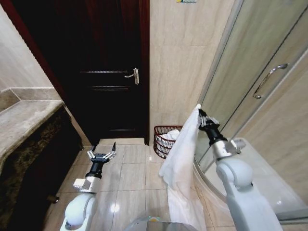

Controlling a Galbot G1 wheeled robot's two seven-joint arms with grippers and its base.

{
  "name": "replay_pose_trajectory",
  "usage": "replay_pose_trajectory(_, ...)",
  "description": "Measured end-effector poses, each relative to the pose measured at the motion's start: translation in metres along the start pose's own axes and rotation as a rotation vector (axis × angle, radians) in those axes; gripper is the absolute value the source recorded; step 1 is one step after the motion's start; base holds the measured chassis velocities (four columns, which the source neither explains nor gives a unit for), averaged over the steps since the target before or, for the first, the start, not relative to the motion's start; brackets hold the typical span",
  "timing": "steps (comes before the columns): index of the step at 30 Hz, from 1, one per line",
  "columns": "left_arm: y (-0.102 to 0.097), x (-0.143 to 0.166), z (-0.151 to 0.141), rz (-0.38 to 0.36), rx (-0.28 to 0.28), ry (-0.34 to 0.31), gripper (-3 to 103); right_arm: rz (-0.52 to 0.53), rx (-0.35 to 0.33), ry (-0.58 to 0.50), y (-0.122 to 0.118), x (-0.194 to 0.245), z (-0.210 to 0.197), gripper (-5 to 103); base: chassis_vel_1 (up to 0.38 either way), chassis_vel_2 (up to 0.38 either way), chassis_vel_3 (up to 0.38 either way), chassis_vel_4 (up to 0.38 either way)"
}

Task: Discard the used towel into the hamper.

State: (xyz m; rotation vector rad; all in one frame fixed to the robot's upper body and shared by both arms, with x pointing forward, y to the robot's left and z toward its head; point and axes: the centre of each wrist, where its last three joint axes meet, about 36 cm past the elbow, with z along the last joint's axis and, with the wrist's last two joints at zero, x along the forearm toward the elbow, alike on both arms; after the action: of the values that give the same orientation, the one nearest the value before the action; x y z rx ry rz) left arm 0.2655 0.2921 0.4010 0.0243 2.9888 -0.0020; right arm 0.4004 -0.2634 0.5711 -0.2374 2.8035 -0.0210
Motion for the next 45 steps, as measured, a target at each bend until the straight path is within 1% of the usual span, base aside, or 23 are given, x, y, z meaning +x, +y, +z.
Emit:
replay_pose_trajectory(2,0.001,0.003,0.002,0.0,-0.005,0.007,100,-0.005,-0.001,-0.028,-0.01,-0.021,-0.011,0,0.0,0.0,0.0,0.0)
replay_pose_trajectory(4,0.002,0.003,0.003,0.003,-0.009,0.011,100,-0.009,0.0,-0.041,-0.014,-0.029,-0.017,0,0.0,0.0,0.0,0.0)
replay_pose_trajectory(7,0.01,0.0,0.008,0.036,-0.037,0.019,100,-0.015,0.025,-0.117,-0.034,-0.057,-0.052,0,0.0,0.0,0.0,0.0)
replay_pose_trajectory(8,0.01,0.0,0.008,0.036,-0.037,0.019,100,-0.015,0.025,-0.117,-0.034,-0.057,-0.052,0,0.0,0.0,0.0,0.0)
replay_pose_trajectory(10,0.017,0.005,0.013,0.029,-0.047,0.031,100,-0.035,0.03,-0.184,-0.044,-0.081,-0.084,0,0.0,0.0,0.0,0.0)
replay_pose_trajectory(11,0.017,0.005,0.013,0.029,-0.047,0.031,100,-0.035,0.03,-0.184,-0.044,-0.081,-0.084,0,0.0,0.0,0.0,0.0)
replay_pose_trajectory(15,0.019,0.011,0.021,0.006,-0.041,0.042,100,-0.07,0.044,-0.235,-0.05,-0.11,-0.122,0,0.0,0.0,0.0,0.0)
replay_pose_trajectory(16,0.019,0.011,0.021,0.006,-0.041,0.042,100,-0.07,0.044,-0.235,-0.05,-0.11,-0.122,0,0.0,0.0,0.0,0.0)
replay_pose_trajectory(19,0.018,0.009,0.021,0.005,-0.039,0.036,100,-0.079,0.063,-0.297,-0.056,-0.14,-0.16,0,0.0,0.0,0.0,0.0)
replay_pose_trajectory(20,0.018,0.009,0.021,0.005,-0.039,0.036,100,-0.079,0.063,-0.297,-0.056,-0.14,-0.16,0,0.0,0.0,0.0,0.0)
replay_pose_trajectory(23,0.016,0.005,0.02,0.003,-0.034,0.027,100,-0.067,0.081,-0.333,-0.068,-0.176,-0.201,0,0.0,0.0,0.0,0.0)
replay_pose_trajectory(24,0.016,0.005,0.02,0.003,-0.034,0.027,100,-0.067,0.081,-0.333,-0.068,-0.176,-0.201,0,0.0,0.0,0.0,0.0)
replay_pose_trajectory(27,0.01,0.005,0.018,-0.003,-0.027,0.02,100,-0.037,0.111,-0.366,-0.088,-0.224,-0.258,0,0.0,0.0,0.0,0.0)
replay_pose_trajectory(29,0.009,0.005,0.018,-0.003,-0.027,0.019,100,-0.032,0.114,-0.37,-0.09,-0.23,-0.265,0,0.0,0.0,0.0,0.0)
replay_pose_trajectory(31,0.006,0.005,0.014,-0.004,-0.028,0.009,100,-0.023,0.123,-0.382,-0.093,-0.253,-0.291,0,0.0,0.0,0.0,0.0)
replay_pose_trajectory(32,0.005,0.005,0.012,-0.004,-0.027,0.002,100,-0.017,0.119,-0.38,-0.094,-0.263,-0.299,0,0.0,0.0,0.0,0.0)
replay_pose_trajectory(34,0.005,0.005,0.011,-0.004,-0.027,0.0,100,-0.014,0.117,-0.38,-0.094,-0.266,-0.301,0,0.0,0.0,0.0,0.0)
replay_pose_trajectory(35,0.004,0.005,0.008,-0.006,-0.027,-0.007,100,-0.005,0.108,-0.39,-0.094,-0.281,-0.316,0,0.0,0.0,0.0,0.0)
replay_pose_trajectory(37,0.004,0.006,0.005,-0.012,-0.027,-0.016,100,-0.001,0.106,-0.421,-0.088,-0.302,-0.343,0,0.0,0.0,0.0,0.0)
replay_pose_trajectory(38,0.004,0.006,0.005,-0.012,-0.027,-0.016,100,-0.001,0.106,-0.421,-0.088,-0.302,-0.343,0,0.0,0.0,0.0,0.0)
replay_pose_trajectory(40,0.004,0.008,0.004,-0.02,-0.025,-0.02,100,0.005,0.115,-0.444,-0.083,-0.32,-0.365,0,0.0,0.0,0.0,0.0)
replay_pose_trajectory(41,0.004,0.008,0.004,-0.02,-0.025,-0.02,100,0.005,0.115,-0.444,-0.083,-0.32,-0.365,0,0.0,0.0,0.0,0.0)
replay_pose_trajectory(45,0.003,0.01,0.004,-0.033,-0.02,-0.031,100,0.056,0.142,-0.487,-0.088,-0.347,-0.428,0,0.0,0.0,0.0,0.0)
